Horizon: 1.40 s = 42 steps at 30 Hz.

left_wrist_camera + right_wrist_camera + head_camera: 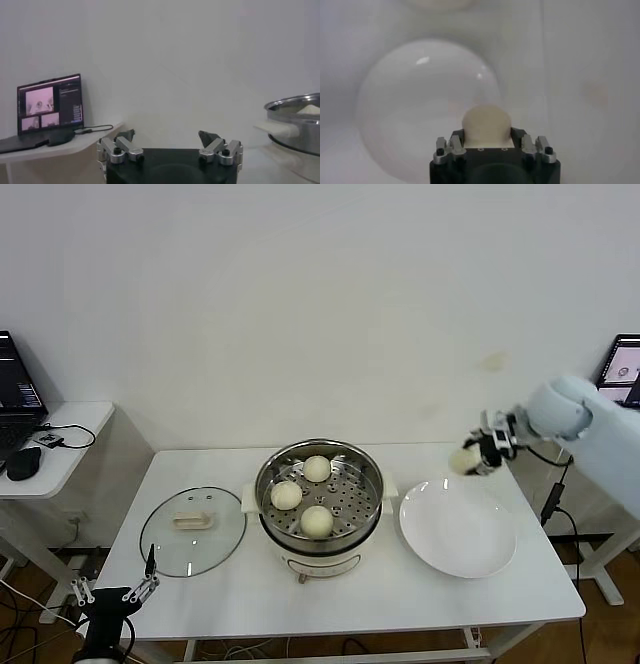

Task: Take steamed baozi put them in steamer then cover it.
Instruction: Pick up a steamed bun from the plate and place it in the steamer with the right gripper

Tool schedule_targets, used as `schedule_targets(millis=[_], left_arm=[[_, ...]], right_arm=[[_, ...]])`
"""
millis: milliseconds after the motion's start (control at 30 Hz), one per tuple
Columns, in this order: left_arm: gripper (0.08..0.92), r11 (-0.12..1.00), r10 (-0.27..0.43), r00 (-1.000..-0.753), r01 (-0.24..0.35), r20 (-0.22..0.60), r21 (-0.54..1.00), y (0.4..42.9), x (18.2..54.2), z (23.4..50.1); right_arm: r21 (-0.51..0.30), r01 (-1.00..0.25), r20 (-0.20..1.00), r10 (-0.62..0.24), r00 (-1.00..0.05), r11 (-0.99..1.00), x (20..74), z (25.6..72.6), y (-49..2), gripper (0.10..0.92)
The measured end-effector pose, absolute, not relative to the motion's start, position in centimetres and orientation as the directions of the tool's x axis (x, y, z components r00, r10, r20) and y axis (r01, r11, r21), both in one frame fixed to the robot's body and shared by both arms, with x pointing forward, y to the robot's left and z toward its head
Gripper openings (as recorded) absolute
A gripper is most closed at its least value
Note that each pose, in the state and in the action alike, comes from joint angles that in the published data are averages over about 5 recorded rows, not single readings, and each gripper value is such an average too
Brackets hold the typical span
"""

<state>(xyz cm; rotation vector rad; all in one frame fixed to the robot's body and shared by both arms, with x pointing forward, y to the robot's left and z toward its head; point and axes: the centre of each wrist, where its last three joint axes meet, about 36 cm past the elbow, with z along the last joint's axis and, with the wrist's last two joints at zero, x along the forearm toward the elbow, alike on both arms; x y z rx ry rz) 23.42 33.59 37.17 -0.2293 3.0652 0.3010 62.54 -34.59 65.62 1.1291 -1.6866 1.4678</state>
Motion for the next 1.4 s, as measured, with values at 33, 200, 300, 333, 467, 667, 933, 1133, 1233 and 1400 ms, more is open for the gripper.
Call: schedule_targets(millis=[33,200,300,333,467,667,933,1133,1233,1400], left_arm=[[0.823,0.970,-0.143,-0.987,-0.153,-0.067,0.189,33.6,23.4,37.2],[0.823,0.970,-0.146,-0.987,-0.156,-0.070,0.186,33.5,23.3,37.3],[0.823,0.970,-0.147,-0.987,-0.158,-0.072,0.183,33.4,23.3,37.4],[0.823,0.970,-0.148,-0.986,-0.159,-0.073,0.182,33.3,23.3,37.4],[0.823,0.970,-0.152,-0.985,-0.164,-0.076,0.181,33.3,23.2,37.5],[0.823,0.968,-0.161,-0.984,-0.173,-0.080,0.182,33.4,23.0,37.7],[0.823,0.969,-0.164,-0.983,-0.177,-0.087,0.174,33.2,23.1,37.9],[0.823,0.969,-0.164,-0.983,-0.177,-0.086,0.173,33.2,23.1,37.8],[0.823,0.970,-0.163,-0.983,-0.175,-0.086,0.169,33.0,23.2,37.7],[0.823,0.971,-0.159,-0.983,-0.172,-0.089,0.165,32.7,23.2,37.8]], right_arm=[[-0.448,-0.894,0.872,-0.214,-0.440,0.010,62.5,66.3,-33.7,0.593],[-0.445,-0.895,0.858,-0.292,-0.424,-0.008,62.1,68.3,-28.6,0.594],[-0.426,-0.904,0.855,-0.331,-0.399,-0.012,61.8,68.5,-25.5,0.594],[-0.419,-0.908,0.856,-0.340,-0.390,-0.013,61.8,68.5,-24.6,0.594],[-0.385,-0.923,0.862,-0.363,-0.354,-0.014,61.5,67.7,-21.2,0.594],[-0.343,-0.939,0.876,-0.364,-0.316,-0.011,61.5,65.4,-17.3,0.594],[-0.302,-0.953,0.899,-0.334,-0.283,-0.002,61.6,61.8,-14.2,0.594],[-0.298,-0.955,0.909,-0.302,-0.286,0.008,61.8,59.6,-13.6,0.594],[-0.299,-0.954,0.912,-0.290,-0.289,0.012,61.9,58.7,-13.4,0.594],[-0.303,-0.953,0.913,-0.279,-0.296,0.020,62.1,57.6,-13.1,0.594]])
